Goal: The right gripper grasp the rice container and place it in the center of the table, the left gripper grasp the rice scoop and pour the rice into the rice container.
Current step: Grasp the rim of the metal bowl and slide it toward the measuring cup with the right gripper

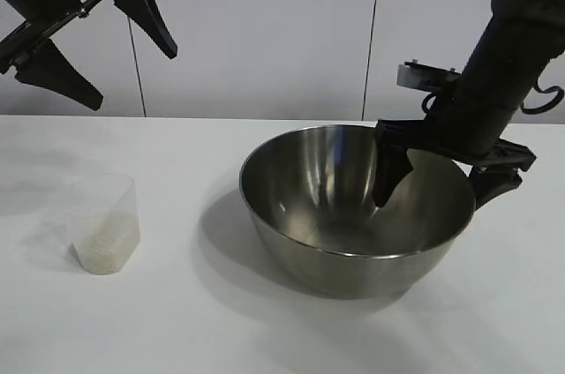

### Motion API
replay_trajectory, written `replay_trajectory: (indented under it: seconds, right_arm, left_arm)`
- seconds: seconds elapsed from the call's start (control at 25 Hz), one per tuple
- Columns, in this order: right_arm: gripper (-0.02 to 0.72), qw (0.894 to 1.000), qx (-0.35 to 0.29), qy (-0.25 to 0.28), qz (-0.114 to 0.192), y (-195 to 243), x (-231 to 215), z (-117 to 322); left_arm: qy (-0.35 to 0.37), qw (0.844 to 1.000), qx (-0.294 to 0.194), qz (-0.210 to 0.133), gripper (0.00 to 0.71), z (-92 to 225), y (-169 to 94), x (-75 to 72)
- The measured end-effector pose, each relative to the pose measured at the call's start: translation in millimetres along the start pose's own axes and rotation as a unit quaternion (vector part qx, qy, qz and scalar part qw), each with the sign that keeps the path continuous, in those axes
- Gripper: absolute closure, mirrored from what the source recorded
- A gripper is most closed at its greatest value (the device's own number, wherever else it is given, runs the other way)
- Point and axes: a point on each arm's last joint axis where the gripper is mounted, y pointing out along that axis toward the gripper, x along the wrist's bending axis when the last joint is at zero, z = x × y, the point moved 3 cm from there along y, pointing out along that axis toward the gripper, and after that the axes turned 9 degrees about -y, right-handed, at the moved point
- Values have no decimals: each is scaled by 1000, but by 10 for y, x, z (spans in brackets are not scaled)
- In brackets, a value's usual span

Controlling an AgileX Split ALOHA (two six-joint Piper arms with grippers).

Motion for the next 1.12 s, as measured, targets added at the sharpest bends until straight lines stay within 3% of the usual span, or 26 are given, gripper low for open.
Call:
replay_trajectory:
  seconds: [0.12,0.32,0.68,1.12]
  right_arm:
    - [598,1000,0,1,0,0,0,-1]
    - [674,1000,1,0,0,0,0,2]
    - [694,1000,11,7,-26,-21,9,30]
    - [694,998,-21,8,-58,-271,-34,-16]
  left_arm:
    - [0,1000,0,0,53,0,0,0]
    - [0,1000,0,0,53,0,0,0]
    - [1,1000,0,0,53,0,0,0]
    - [1,1000,0,0,53,0,0,0]
